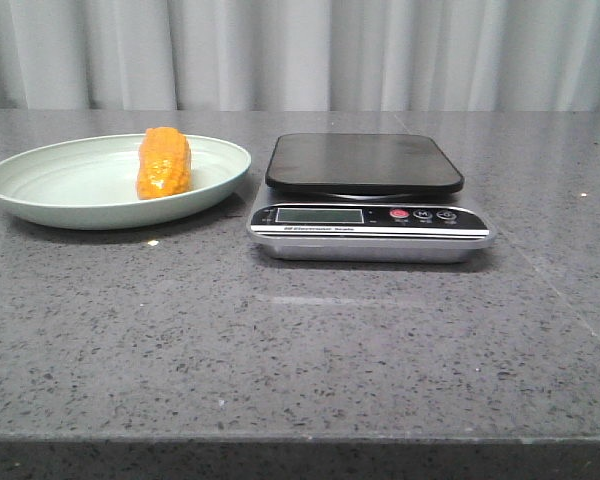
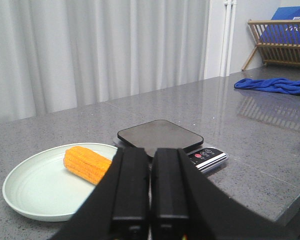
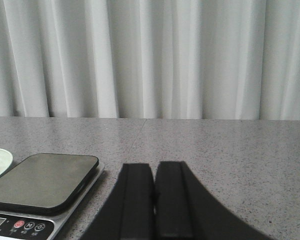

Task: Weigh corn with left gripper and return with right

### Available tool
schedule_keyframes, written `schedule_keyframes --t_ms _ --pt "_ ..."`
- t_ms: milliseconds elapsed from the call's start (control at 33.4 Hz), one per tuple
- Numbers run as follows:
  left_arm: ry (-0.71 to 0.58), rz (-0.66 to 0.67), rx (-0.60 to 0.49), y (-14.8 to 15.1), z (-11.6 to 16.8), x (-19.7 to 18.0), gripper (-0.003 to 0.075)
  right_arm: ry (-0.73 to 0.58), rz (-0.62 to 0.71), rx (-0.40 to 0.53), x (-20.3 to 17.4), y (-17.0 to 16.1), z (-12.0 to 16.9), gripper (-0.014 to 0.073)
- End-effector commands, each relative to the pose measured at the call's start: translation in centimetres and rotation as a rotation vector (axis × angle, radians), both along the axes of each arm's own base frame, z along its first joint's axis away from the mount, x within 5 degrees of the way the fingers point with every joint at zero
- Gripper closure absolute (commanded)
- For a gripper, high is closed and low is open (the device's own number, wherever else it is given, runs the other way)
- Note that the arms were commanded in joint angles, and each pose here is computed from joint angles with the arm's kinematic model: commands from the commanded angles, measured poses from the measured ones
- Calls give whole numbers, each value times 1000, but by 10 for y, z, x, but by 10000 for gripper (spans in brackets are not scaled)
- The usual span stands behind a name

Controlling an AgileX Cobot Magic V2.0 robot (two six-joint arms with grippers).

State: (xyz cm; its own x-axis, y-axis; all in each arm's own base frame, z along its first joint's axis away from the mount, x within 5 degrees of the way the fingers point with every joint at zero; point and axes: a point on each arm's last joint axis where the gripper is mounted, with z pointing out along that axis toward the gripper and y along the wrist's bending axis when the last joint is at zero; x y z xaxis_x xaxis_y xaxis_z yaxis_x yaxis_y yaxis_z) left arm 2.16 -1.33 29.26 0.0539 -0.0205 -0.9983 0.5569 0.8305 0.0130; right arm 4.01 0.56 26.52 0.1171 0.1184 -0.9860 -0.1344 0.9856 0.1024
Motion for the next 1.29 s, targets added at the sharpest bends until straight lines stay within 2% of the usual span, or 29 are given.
schedule_keyframes --t_ms 0,120,270,450,660,810,990,1259 --pt "-93 -7 -75 4 15 -7 588 -121 -9 0 -5 -1 16 446" --pt "-94 -8 -75 2 11 -4 588 -121 -9 0 -5 -1 16 446" --pt "-62 88 -35 1 -5 3 588 -121 -9 0 -5 -1 16 446" --pt "-42 374 -13 5 -36 19 588 -121 -9 0 -5 -1 16 446" --pt "-149 622 -38 15 -62 29 587 -121 -9 0 -5 -1 16 446" --pt "-95 674 -20 18 -77 32 588 -121 -9 0 -5 -1 16 446" --pt "-81 725 -14 20 -79 32 588 -121 -9 0 -5 -1 16 446" --pt "-81 696 -15 19 -79 32 588 -121 -9 0 -5 -1 16 446"
